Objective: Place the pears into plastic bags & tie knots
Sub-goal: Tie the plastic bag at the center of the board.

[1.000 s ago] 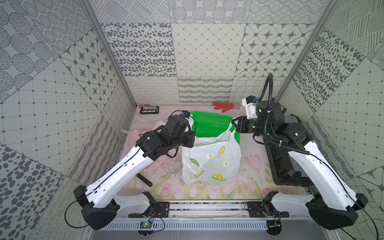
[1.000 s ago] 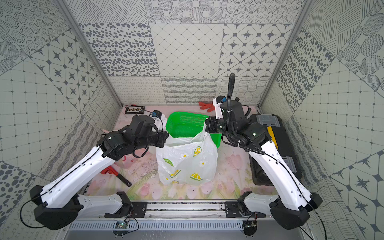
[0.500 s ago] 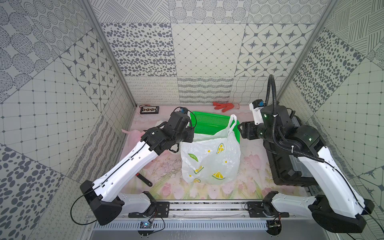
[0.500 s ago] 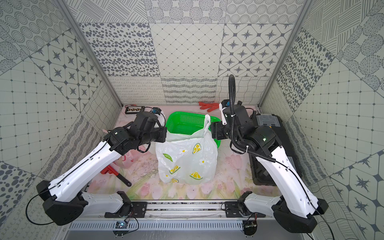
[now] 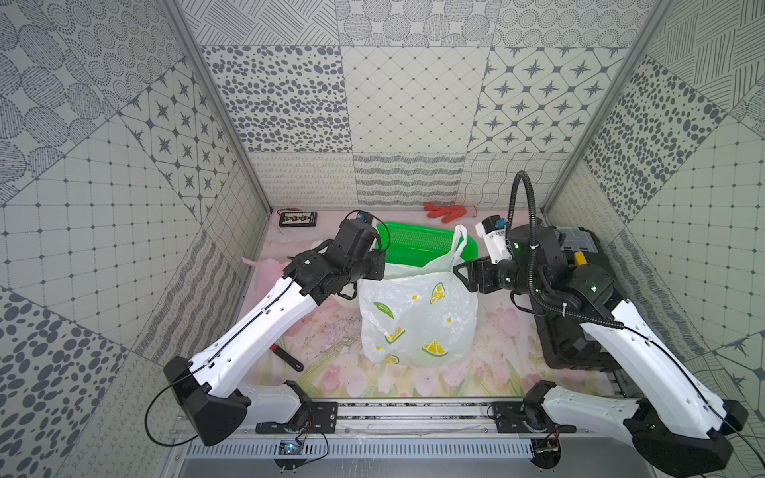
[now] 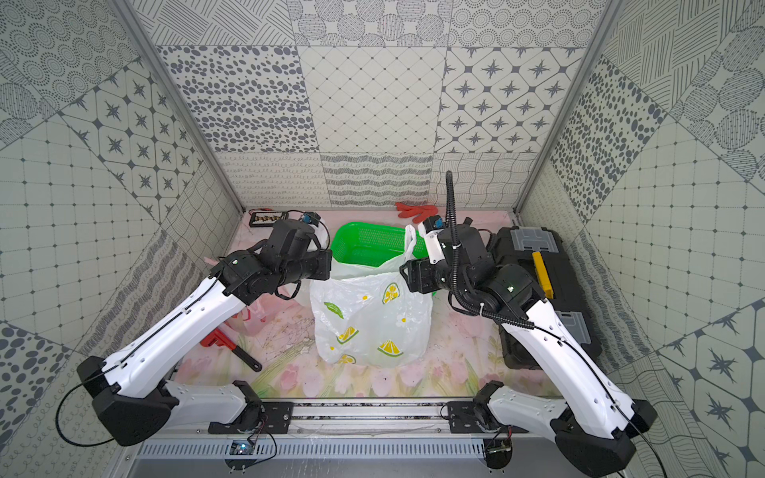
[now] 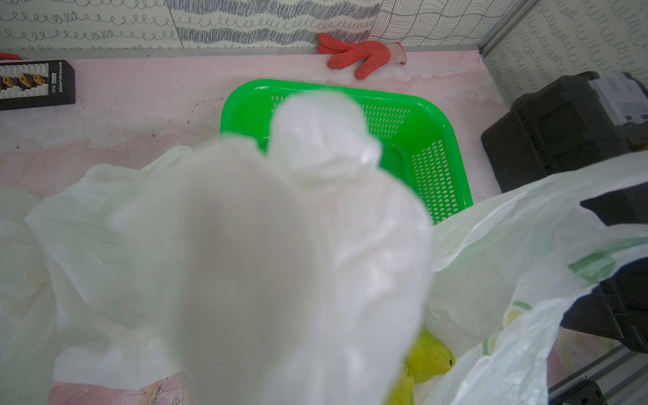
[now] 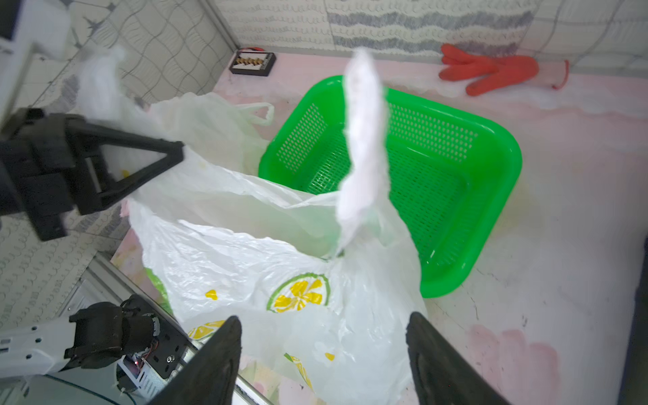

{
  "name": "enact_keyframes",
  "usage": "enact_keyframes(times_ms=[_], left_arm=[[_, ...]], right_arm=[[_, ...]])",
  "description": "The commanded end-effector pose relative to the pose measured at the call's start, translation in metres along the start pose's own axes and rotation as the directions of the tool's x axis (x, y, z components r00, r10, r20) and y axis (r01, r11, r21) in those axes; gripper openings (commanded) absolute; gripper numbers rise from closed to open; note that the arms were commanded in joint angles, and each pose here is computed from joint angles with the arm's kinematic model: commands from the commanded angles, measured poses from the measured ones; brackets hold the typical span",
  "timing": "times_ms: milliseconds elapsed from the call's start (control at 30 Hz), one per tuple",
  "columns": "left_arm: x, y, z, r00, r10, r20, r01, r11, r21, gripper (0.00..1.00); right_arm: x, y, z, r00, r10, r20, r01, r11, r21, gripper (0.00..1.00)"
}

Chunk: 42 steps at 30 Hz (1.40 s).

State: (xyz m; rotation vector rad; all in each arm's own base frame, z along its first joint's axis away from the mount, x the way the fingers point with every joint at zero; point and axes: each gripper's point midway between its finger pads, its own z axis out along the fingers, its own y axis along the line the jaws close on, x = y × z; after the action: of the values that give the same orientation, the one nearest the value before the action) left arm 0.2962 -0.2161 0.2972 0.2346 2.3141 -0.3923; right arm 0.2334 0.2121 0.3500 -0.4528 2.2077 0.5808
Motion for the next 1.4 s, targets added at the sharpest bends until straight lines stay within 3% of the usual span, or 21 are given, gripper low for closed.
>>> enact_keyframes(times_ms=[0, 167, 267, 400, 567, 700, 867, 967, 1167, 1267, 1367], left_arm=[[-0.010, -0.007, 0.000, 1.000, 0.025, 0.011, -0.026, 0.999, 0.033, 0.00], [-0.017, -0.005, -0.005, 0.999, 0.019, 0.030, -0.020, 0.999, 0.031, 0.00], [-0.019, -0.008, -0.008, 0.999, 0.008, 0.034, -0.010, 0.999, 0.049, 0.00], [-0.019, -0.011, -0.011, 0.999, -0.018, 0.037, 0.015, 0.997, 0.071, 0.00], [-0.018, -0.011, -0.015, 0.999, -0.040, 0.036, 0.037, 0.996, 0.087, 0.00], [-0.016, -0.015, -0.020, 0.998, -0.047, 0.033, 0.043, 0.992, 0.117, 0.00], [-0.010, -0.015, -0.023, 0.999, -0.041, 0.026, 0.037, 0.990, 0.133, 0.00], [-0.006, -0.015, -0.024, 0.999, -0.036, 0.019, 0.033, 0.989, 0.142, 0.00], [-0.010, -0.024, -0.031, 0.999, -0.024, 0.045, 0.014, 0.978, 0.210, 0.00], [-0.012, -0.026, -0.035, 0.998, -0.008, 0.054, -0.005, 0.972, 0.237, 0.01], [-0.015, -0.026, -0.042, 0.998, -0.003, 0.063, -0.014, 0.963, 0.269, 0.14]], right_arm=[[-0.033, 0.026, -0.021, 0.982, -0.102, 0.160, 0.102, 0.995, 0.008, 0.83], [-0.033, 0.067, -0.005, 0.961, -0.225, 0.162, 0.237, 0.970, -0.060, 0.97], [-0.035, 0.097, 0.032, 0.951, -0.244, 0.188, 0.266, 0.958, -0.107, 0.98], [-0.048, 0.128, 0.071, 0.924, -0.200, 0.326, 0.267, 0.948, -0.176, 0.98], [-0.044, 0.133, 0.115, 0.892, -0.182, 0.413, 0.268, 0.950, -0.160, 0.98], [-0.035, 0.122, 0.147, 0.894, -0.192, 0.404, 0.259, 0.958, -0.119, 0.98], [-0.026, 0.110, 0.170, 0.920, -0.163, 0.356, 0.239, 0.955, -0.179, 0.99], [-0.011, 0.111, 0.183, 0.938, -0.171, 0.301, 0.249, 0.937, -0.244, 0.90], [0.013, 0.117, 0.190, 0.952, -0.150, 0.268, 0.240, 0.906, -0.347, 0.56], [0.015, 0.118, 0.188, 0.951, -0.147, 0.273, 0.244, 0.897, -0.367, 0.44], [0.016, 0.118, 0.187, 0.952, -0.147, 0.267, 0.245, 0.890, -0.384, 0.36]])
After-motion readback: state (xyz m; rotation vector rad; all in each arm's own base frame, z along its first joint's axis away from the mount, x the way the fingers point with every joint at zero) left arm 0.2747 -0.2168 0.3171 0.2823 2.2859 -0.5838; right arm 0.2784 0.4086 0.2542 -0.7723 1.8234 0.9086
